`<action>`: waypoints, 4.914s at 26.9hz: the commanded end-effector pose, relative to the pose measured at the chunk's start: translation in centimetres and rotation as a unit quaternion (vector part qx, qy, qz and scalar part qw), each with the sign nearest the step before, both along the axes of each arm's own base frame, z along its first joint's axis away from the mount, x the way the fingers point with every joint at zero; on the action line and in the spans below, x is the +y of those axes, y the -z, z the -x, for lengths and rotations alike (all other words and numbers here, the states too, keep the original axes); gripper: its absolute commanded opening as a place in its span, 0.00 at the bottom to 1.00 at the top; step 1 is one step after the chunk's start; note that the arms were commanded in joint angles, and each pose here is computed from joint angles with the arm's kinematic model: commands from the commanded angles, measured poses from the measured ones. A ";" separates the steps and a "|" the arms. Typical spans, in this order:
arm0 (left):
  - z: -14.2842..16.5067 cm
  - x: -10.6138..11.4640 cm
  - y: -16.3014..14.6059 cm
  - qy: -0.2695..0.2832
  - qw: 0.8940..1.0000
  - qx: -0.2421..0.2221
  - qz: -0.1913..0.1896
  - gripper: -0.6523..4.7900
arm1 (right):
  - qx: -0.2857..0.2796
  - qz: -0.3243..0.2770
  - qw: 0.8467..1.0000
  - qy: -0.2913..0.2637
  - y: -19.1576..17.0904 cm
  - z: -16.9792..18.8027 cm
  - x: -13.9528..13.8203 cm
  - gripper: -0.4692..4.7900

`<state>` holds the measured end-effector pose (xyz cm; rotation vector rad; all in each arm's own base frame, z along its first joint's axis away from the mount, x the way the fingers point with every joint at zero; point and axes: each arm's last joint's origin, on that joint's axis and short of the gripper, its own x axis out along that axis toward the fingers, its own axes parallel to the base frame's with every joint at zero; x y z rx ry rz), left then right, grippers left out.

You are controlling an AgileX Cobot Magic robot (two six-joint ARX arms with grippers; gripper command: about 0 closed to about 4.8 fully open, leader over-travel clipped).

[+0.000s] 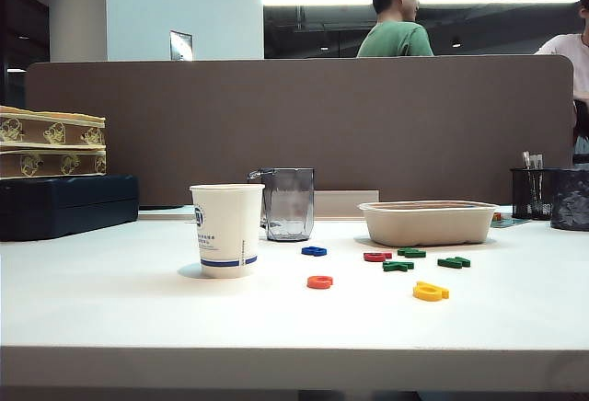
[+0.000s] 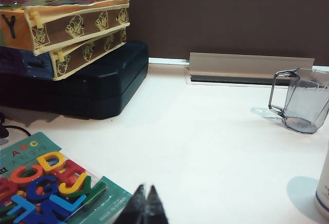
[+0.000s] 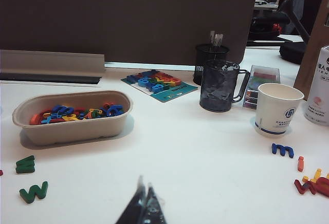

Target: Pick up the letter "c" and put it in the paper cup.

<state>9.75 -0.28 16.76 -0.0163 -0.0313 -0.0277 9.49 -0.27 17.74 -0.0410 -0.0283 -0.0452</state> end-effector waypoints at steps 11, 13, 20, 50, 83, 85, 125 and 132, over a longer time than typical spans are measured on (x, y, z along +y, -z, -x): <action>0.0 0.0 -0.3 0.006 0.999 -0.009 0.036 0.11 | -0.025 -0.059 0.998 -0.003 -0.5 0.1 0.0 0.08; 0.1 -0.1 -0.4 0.010 0.999 -0.011 0.036 0.11 | -0.032 -0.067 0.997 -0.005 -0.7 0.1 0.0 0.08; 0.5 -0.2 -2.3 0.029 0.998 -0.038 0.031 0.11 | -0.040 -0.122 0.991 -0.032 -1.2 0.2 0.2 0.08; 1.5 -0.9 -6.0 0.162 0.983 -0.058 -0.058 0.23 | 0.009 -0.097 0.987 -0.125 -6.2 0.2 0.7 0.19; -6.6 -10.5 -4.0 0.438 0.891 0.065 -0.101 0.23 | 0.069 0.003 0.947 -0.313 -9.1 -9.8 4.7 0.31; -6.8 -10.7 -3.9 0.440 0.892 0.068 -0.073 0.23 | 0.072 0.002 0.947 -0.314 -9.1 -10.1 4.8 0.31; -10.0 -19.7 1.2 0.380 0.898 0.209 -0.076 0.41 | 0.101 0.052 0.956 -0.272 -9.1 -12.5 4.9 0.40; -10.5 -20.3 2.3 0.378 0.894 0.226 -0.082 0.41 | 0.107 0.053 0.958 -0.262 -9.0 -12.5 4.9 0.40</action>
